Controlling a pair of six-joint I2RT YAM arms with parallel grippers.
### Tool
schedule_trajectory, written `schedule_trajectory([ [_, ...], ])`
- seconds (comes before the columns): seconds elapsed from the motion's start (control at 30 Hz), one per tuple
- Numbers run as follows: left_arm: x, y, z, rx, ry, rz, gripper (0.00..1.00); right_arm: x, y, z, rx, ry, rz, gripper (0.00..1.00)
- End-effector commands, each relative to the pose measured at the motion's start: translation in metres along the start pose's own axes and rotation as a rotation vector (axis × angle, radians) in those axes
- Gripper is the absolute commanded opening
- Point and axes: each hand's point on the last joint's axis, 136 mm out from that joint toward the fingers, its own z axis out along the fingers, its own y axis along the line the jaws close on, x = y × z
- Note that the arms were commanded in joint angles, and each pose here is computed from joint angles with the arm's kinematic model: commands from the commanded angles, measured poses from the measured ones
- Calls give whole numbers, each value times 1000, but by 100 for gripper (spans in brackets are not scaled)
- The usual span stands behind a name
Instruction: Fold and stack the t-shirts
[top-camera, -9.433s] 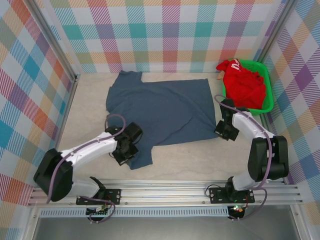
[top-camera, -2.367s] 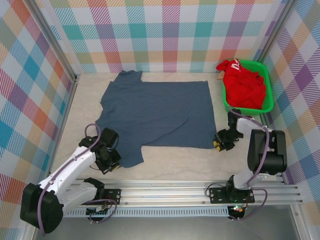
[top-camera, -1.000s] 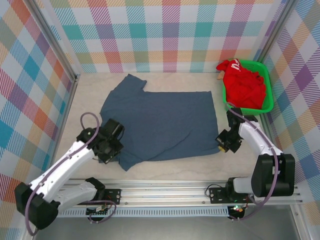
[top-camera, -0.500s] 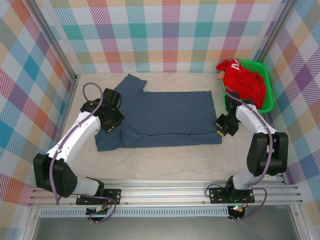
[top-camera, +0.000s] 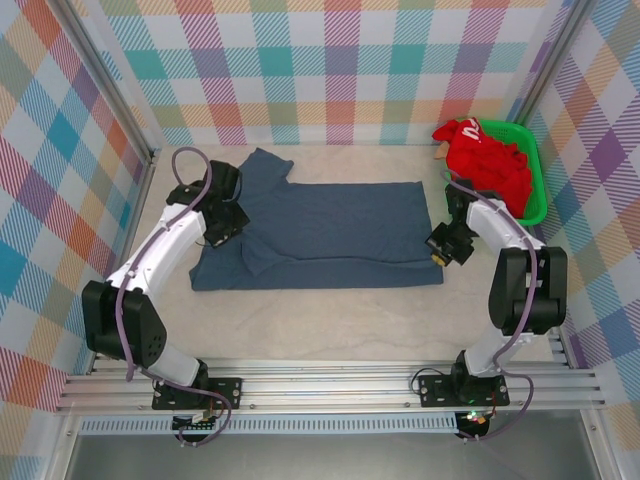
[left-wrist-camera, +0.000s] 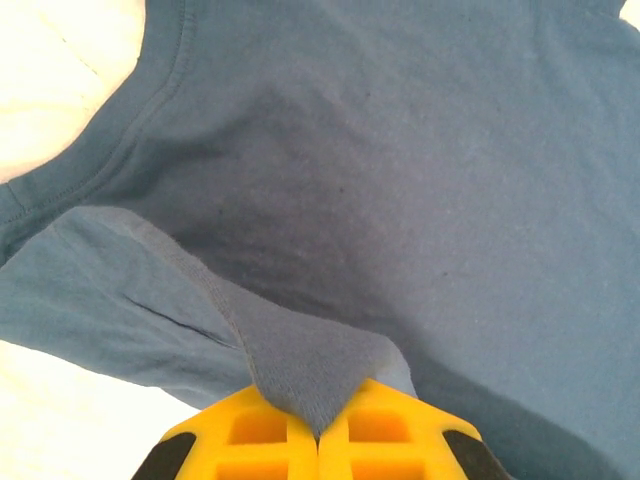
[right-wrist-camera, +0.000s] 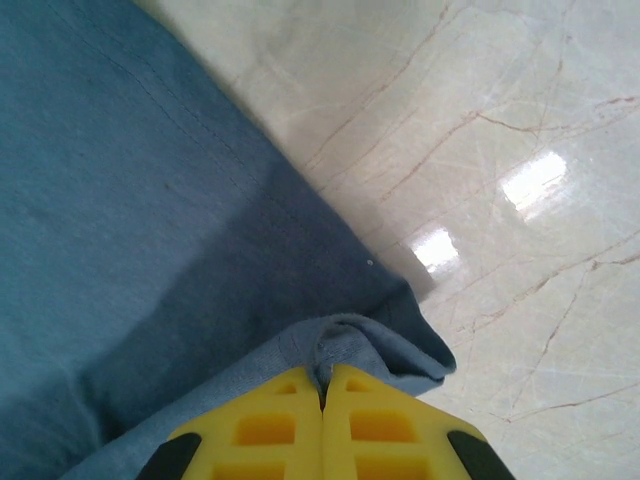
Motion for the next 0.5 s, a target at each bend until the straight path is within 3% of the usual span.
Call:
schedule_trajectory([
  [0.0, -16, 0, -4, -4, -46, 9, 0, -9, 7, -2, 1, -19, -9, 0],
  [0.47, -32, 0, 7, -28, -76, -1, 0, -27, 22, 2, -6, -32, -8, 0],
])
